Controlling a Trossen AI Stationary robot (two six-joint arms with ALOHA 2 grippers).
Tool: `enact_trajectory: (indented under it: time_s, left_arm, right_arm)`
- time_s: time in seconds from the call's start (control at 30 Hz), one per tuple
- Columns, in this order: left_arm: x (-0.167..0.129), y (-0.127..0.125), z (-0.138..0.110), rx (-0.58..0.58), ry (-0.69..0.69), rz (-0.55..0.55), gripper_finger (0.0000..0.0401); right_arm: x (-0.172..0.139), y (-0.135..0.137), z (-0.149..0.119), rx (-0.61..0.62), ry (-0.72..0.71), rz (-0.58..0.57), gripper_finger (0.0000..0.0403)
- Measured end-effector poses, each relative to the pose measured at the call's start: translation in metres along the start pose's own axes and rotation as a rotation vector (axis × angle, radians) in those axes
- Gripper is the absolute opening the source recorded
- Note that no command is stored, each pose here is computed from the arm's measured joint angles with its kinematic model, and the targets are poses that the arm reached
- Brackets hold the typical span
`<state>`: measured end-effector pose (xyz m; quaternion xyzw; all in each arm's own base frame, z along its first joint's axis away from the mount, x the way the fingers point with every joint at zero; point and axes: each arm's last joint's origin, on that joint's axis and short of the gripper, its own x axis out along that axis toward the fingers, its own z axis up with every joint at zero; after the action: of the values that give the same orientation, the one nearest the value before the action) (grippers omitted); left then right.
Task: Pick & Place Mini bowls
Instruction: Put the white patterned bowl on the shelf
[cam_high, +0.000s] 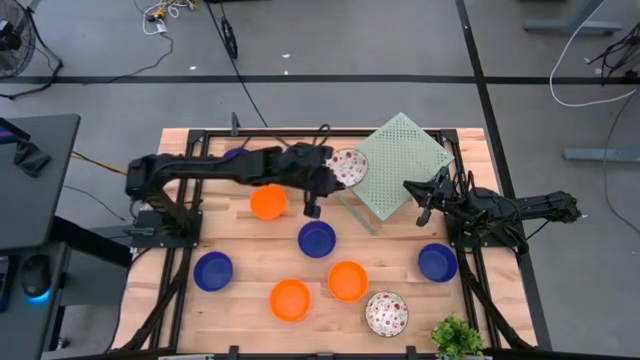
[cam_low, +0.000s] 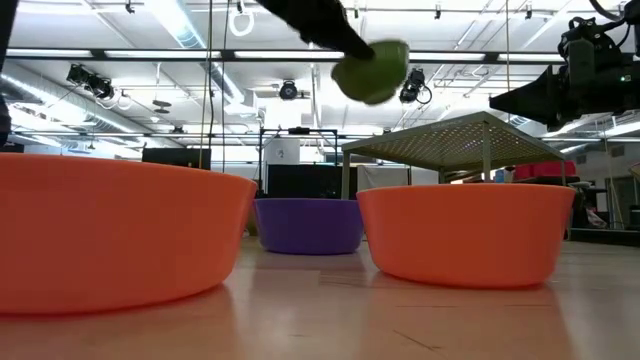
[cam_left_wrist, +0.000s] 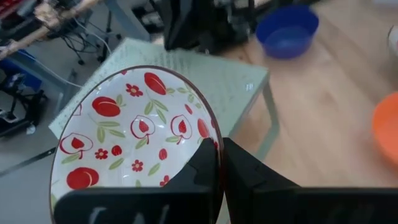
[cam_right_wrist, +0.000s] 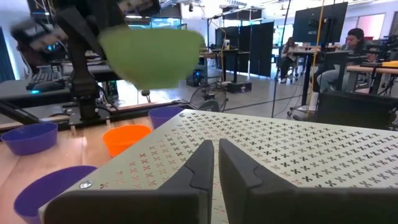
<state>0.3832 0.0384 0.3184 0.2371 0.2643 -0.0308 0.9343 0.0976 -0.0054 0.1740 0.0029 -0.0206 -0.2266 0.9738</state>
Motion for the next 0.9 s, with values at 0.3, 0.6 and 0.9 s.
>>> enact_trajectory:
  time_s: [0.3,0.6,0.9]
  left_arm:
    - [0.008,0.003,0.001,0.062,0.007,-0.006,0.0016]
    - [0.008,0.004,0.000,0.054,0.013,-0.006,0.0018]
    - [0.007,0.005,0.000,0.051,-0.020,-0.055,0.0017]
  right_arm:
    - [0.000,0.000,0.000,0.000,0.000,0.000,0.0029]
    - [-0.002,0.002,0.022,0.115,-0.205,0.129,0.0029]
    - [0.012,0.020,0.066,0.074,-0.207,0.430,0.0034]
